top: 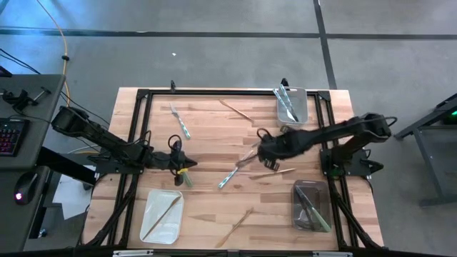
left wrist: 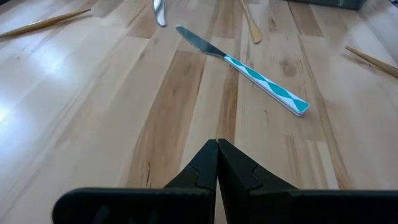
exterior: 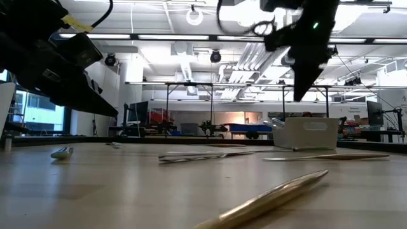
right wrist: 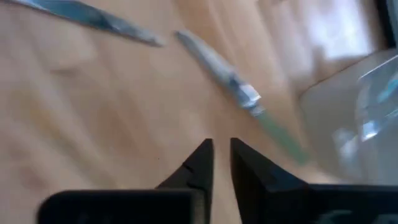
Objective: Sort silverware by color (type)
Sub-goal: Put the green table knife into the black bin
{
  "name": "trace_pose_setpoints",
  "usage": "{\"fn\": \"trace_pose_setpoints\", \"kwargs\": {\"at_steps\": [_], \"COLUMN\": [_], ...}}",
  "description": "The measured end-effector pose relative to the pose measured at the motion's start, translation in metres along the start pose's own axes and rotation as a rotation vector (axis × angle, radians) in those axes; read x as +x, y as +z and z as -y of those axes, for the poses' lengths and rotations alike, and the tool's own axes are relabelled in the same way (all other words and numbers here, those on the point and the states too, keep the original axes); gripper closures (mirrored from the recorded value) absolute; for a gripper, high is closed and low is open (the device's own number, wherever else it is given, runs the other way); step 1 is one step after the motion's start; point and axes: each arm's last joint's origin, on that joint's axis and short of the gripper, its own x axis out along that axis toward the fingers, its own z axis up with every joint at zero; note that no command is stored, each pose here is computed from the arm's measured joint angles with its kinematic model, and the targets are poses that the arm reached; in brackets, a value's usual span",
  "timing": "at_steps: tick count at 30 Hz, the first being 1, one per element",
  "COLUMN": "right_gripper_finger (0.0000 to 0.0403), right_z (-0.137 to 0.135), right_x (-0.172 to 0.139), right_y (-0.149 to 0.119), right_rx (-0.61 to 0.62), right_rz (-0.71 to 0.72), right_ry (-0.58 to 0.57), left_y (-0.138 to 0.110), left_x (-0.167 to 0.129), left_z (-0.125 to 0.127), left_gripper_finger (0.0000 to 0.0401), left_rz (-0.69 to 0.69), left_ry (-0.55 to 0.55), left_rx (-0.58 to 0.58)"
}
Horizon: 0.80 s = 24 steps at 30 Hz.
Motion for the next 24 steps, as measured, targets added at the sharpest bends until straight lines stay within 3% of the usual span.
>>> {"fn": "trace_pose_setpoints", "kwargs": {"at_steps": [9,14,24], "right_gripper_finger": [0.0283,0.0279,0.0279], "right_z": [0.039,0.056,0.063], "right_x": [0.067,0.091,0.111], "right_y": [0.029,0.033,0.037], "right_rx": [-0.261,-0.31,-0.384], "right_rz": [-0.193,-0.273,-0.293], "right_ry": [-0.017,0.04,0.134], "left_y": [-0.002,-0.003,-0.004], "left_x": [-0.003,-0.005,-0.006], "left_z": [0.008,0.012,0.015], "left_gripper_finger": [0.0401,0.0401,0.0401], "left_rz": [-0.004,-0.006,-0.007], "left_ry": [-0.044,-0.066,-0.086], "left_rx": [0.023,0.035,0.046]}}
